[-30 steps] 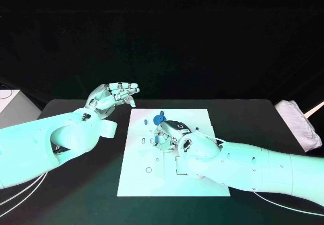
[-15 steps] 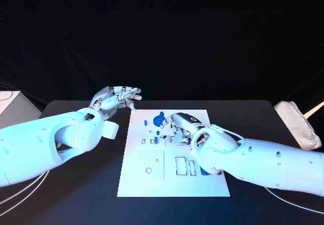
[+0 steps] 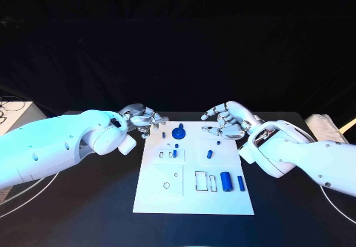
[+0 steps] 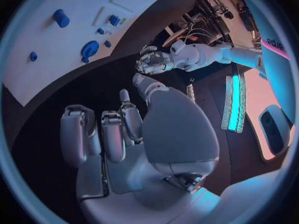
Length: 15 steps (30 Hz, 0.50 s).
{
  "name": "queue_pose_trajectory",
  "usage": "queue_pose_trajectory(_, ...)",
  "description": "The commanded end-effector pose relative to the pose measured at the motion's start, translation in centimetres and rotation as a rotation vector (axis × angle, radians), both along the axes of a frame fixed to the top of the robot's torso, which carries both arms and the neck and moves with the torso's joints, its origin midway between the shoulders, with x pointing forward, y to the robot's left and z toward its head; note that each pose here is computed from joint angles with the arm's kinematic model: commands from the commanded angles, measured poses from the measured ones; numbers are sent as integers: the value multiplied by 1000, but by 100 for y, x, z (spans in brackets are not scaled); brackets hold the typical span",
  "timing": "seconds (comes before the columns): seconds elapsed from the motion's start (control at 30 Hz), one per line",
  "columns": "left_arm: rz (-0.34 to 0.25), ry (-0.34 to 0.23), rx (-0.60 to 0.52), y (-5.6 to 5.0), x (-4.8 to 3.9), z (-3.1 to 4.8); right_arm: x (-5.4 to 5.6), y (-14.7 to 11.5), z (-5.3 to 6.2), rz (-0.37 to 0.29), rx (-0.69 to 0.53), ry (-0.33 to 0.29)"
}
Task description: Assemble the parts on the task board
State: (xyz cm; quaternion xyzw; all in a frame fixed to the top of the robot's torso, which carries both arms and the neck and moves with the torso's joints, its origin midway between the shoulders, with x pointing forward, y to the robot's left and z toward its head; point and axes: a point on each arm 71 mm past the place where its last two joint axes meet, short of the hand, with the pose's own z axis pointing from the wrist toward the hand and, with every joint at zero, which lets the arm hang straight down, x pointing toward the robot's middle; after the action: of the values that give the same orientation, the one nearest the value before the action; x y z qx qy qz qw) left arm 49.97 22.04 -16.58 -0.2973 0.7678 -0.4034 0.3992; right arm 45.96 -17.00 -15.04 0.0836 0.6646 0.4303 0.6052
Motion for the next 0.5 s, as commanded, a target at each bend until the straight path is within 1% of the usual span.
queue_pose_trajectory(0.03,-95,91,336,-54,12,-126,14,-69,21,-10,57,27)
queue_pose_trajectory(0.17,-124,108,438,-183,109,-145,66,-170,25,-50,57,26)
queue_pose_trajectory(0.37,-152,127,521,-306,189,-171,123,-250,16,-87,56,27)
queue_pose_trajectory(0.5,-180,157,573,-376,227,-202,148,-281,9,-103,54,28)
